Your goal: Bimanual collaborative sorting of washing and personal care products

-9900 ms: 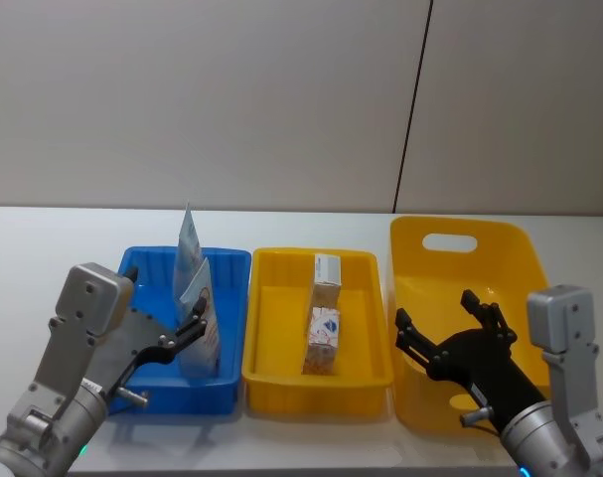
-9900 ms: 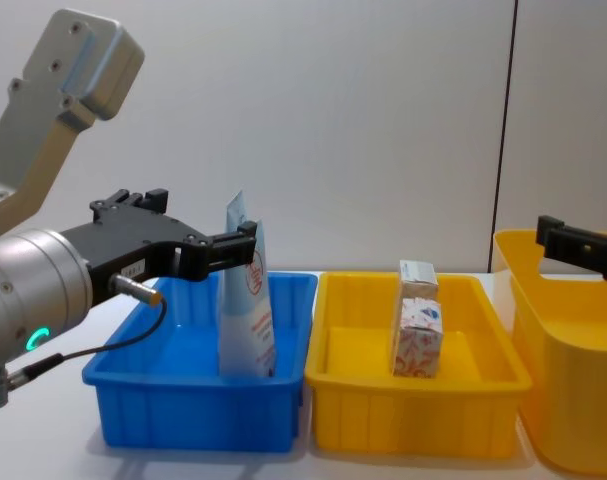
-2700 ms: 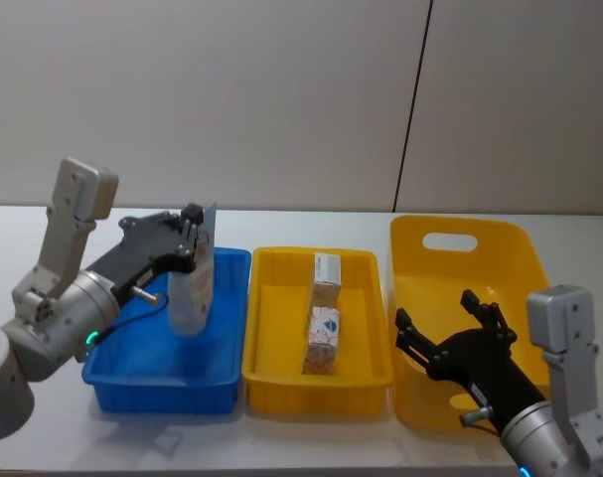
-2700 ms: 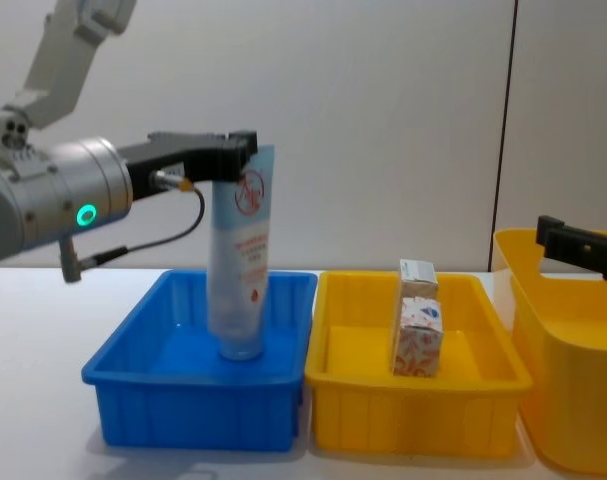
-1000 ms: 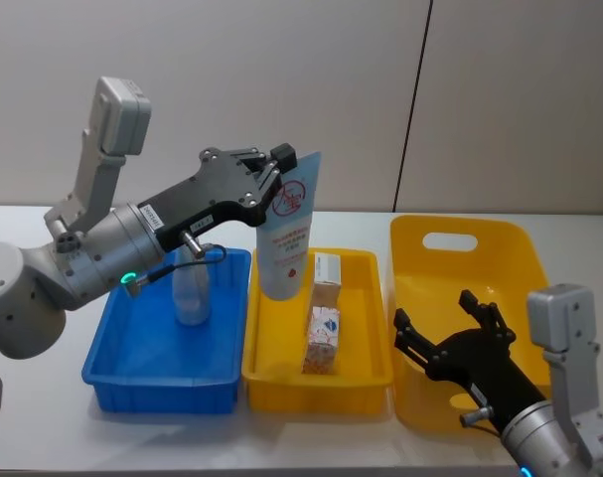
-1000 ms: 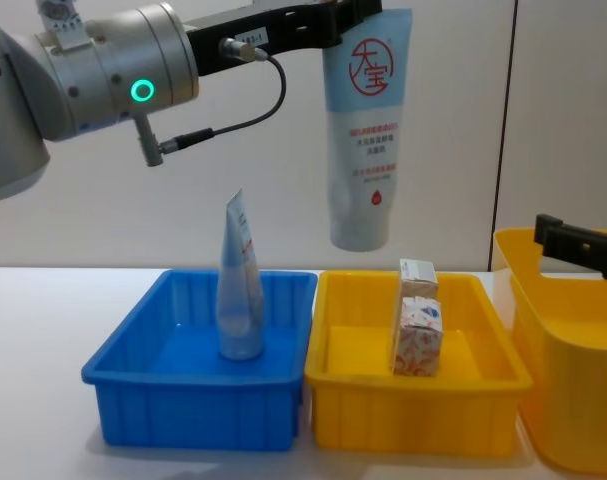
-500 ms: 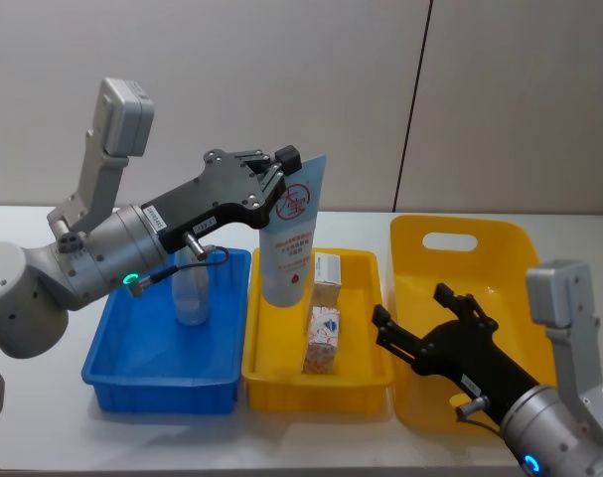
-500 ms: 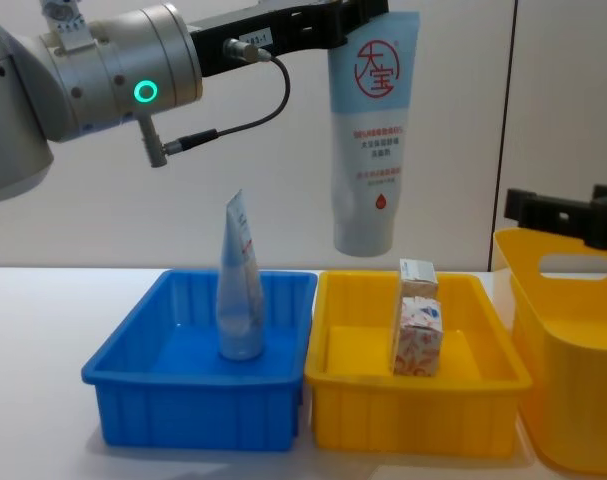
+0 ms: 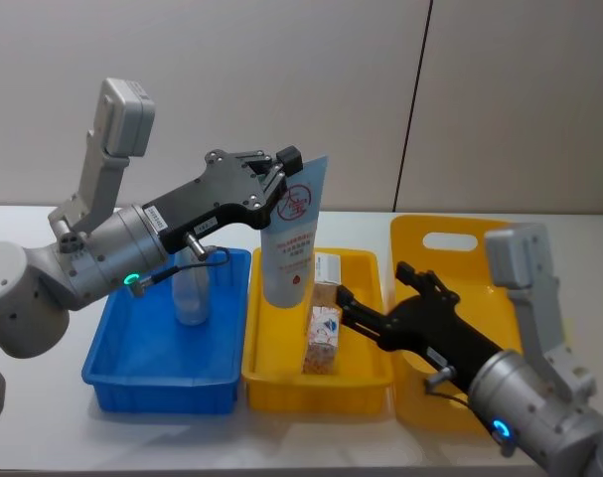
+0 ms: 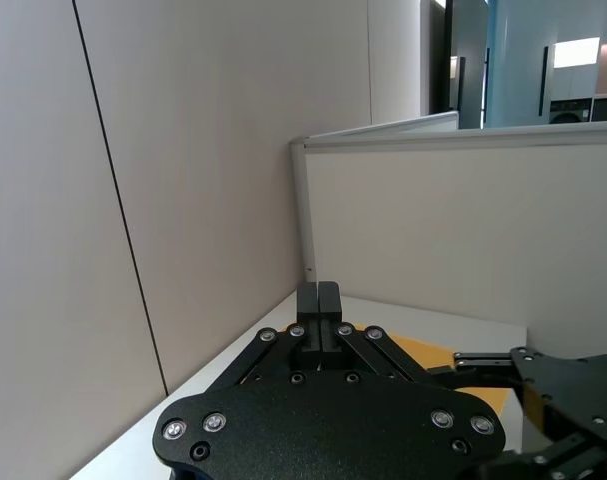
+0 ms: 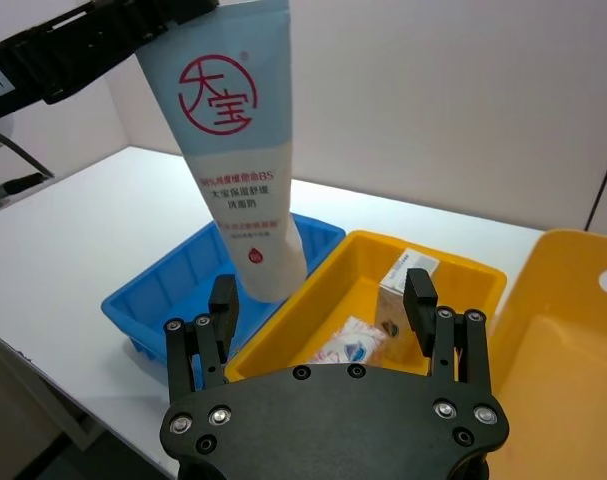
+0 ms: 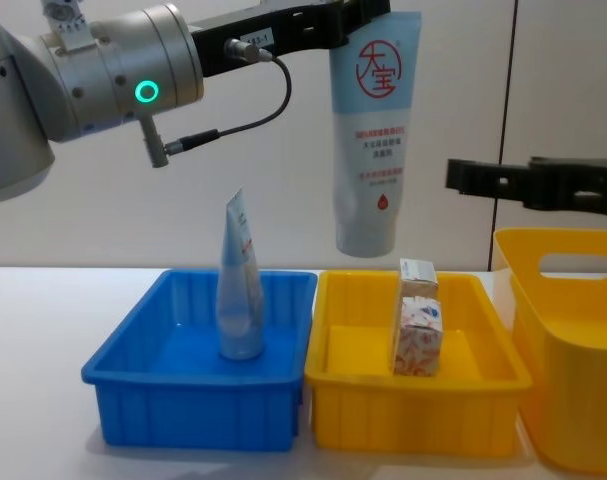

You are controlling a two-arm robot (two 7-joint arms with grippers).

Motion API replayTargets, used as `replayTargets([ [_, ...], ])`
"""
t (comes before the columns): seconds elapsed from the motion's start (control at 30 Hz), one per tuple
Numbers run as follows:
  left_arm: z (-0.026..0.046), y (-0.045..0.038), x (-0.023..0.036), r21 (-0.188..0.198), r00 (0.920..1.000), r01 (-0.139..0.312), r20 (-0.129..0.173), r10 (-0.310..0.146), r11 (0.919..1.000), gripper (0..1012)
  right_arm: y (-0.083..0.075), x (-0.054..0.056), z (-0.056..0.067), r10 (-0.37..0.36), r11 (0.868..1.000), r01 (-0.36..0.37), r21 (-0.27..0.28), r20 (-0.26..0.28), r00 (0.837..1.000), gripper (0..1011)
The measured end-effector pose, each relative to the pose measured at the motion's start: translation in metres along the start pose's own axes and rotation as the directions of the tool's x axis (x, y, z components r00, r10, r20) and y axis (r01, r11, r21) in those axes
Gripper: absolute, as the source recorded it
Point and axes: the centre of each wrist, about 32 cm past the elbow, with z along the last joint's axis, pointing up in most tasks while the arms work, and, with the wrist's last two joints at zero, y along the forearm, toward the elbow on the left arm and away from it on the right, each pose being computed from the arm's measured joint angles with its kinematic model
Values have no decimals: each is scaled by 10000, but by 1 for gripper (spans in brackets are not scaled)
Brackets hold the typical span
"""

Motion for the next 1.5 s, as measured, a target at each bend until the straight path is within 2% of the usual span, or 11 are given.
replayTargets([
  [0.63,-1,-1,1,1,10000,19,-9,-19,10000,0,501,-138,62,348,9991,-331,-264,695,9970,1003],
  [0.93,-1,-1,1,2,10000,18,-8,-18,10000,0,678,-210,31,481,9982,-444,-410,955,9943,1003],
  [1.23,-1,-1,1,2,10000,17,-7,-17,10000,0,860,-297,0,306,9988,-256,-412,1247,9917,1003],
  [1.5,-1,-1,1,2,10000,17,-8,-17,10000,0,1039,-404,-33,-35,9998,66,-200,1500,9887,1003],
])
